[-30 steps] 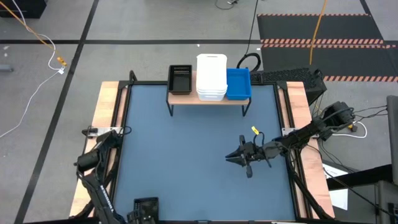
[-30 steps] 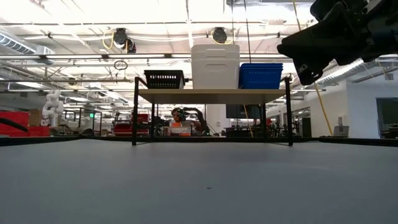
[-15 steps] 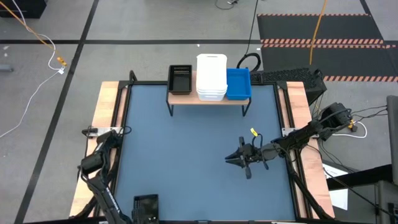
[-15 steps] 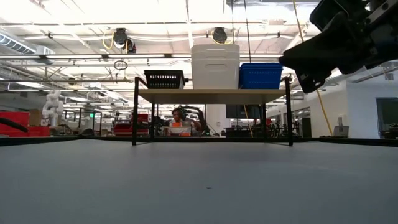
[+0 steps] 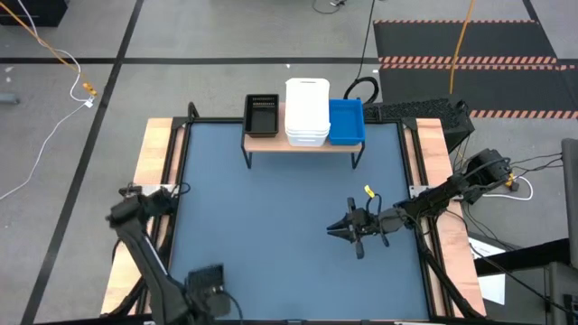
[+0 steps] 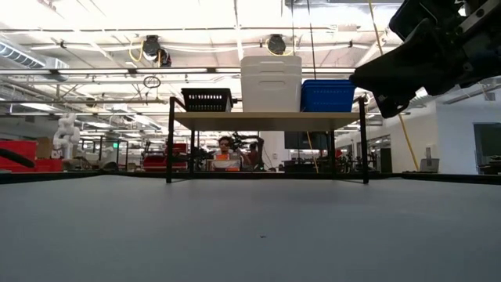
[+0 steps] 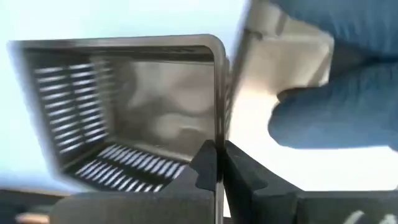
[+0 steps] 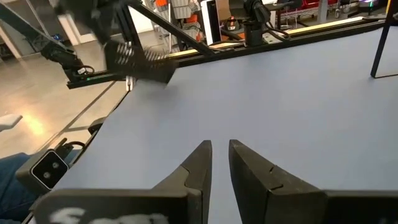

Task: Stack baskets on shelf by color
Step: Stack the right black bin on top of the other black bins on the shelf

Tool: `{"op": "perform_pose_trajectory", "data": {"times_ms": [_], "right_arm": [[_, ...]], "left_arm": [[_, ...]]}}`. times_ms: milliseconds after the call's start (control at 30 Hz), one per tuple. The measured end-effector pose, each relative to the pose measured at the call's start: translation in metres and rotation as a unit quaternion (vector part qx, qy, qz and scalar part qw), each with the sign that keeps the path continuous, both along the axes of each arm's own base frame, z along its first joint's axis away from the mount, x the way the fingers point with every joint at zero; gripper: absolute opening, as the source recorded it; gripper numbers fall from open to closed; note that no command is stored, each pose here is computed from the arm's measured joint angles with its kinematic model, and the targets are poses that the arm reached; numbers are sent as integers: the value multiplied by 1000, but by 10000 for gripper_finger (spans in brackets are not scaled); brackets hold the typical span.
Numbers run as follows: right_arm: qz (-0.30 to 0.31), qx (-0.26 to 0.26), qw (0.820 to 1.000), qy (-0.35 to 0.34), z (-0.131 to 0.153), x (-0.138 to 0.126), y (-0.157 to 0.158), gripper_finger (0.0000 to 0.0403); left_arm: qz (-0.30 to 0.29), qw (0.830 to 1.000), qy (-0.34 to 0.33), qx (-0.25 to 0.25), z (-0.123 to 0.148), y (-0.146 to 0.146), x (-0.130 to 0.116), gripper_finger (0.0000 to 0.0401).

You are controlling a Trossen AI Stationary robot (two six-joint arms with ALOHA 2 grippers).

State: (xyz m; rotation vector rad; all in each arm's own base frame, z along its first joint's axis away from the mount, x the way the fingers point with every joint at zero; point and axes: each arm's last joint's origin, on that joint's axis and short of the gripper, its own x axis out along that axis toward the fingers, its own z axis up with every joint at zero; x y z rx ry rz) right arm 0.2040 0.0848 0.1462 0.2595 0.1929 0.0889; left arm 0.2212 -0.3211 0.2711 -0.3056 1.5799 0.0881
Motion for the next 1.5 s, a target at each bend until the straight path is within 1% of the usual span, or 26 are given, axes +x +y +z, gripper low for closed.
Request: {"op": "perform_pose_trajectory", "data": {"times_ms": [67,167,267,333,400,433,500,667,733,800,933,1033,1100,1133,1200,1333,1433,1500], "right_arm": [[0,1,1000,2,0,0,0,47],[0,-1,1000,9,-2,0,0,47],[-2,-1,1000,11,-2,0,0,47],[-3,4,1000,11,-2,0,0,47],[-4,7,1000,12,-2,0,0,47],[-4,7,1000,12,-2,0,0,47],[-4,5,1000,16,-3,-1,0,47],[-4,0,1000,26,-5,-1,-1,47],[-5,0,1000,25,-5,-1,-1,47],[-5,0,1000,26,-5,-1,-1,47],[-6,1,1000,28,-5,-1,-1,47],[-6,3,1000,28,-5,-1,-1,47],[-6,8,1000,29,-5,-1,-1,47],[-6,10,999,29,-6,-1,-1,47],[-5,12,999,30,-6,-1,-1,47],[-5,8,999,40,-8,-2,-1,47],[-7,7,998,54,-10,-2,-1,47],[-9,9,998,65,-12,-3,-1,47]], "left_arm": [[9,1000,-14,14,17,15,-3,10],[-10,998,-39,47,39,40,-6,7],[-34,994,-48,93,60,73,-6,7],[-59,989,-86,105,72,94,2,11],[-88,979,-134,122,85,113,9,12],[-92,975,-151,135,92,124,12,11],[-100,971,-159,146,104,147,18,7],[-113,962,-191,160,131,194,27,10],[-122,953,-215,176,144,211,27,14],[-134,941,-234,205,157,227,30,13],[-144,903,-261,310,183,260,32,7],[-111,875,-271,385,197,289,37,9],[-83,867,-271,411,200,310,44,14],[-72,865,-271,417,201,319,47,15],[-62,868,-258,420,199,339,52,12],[-68,885,-213,409,186,378,64,8],[-73,893,-173,409,175,406,72,17],[-70,898,-152,406,168,423,74,16]]}}
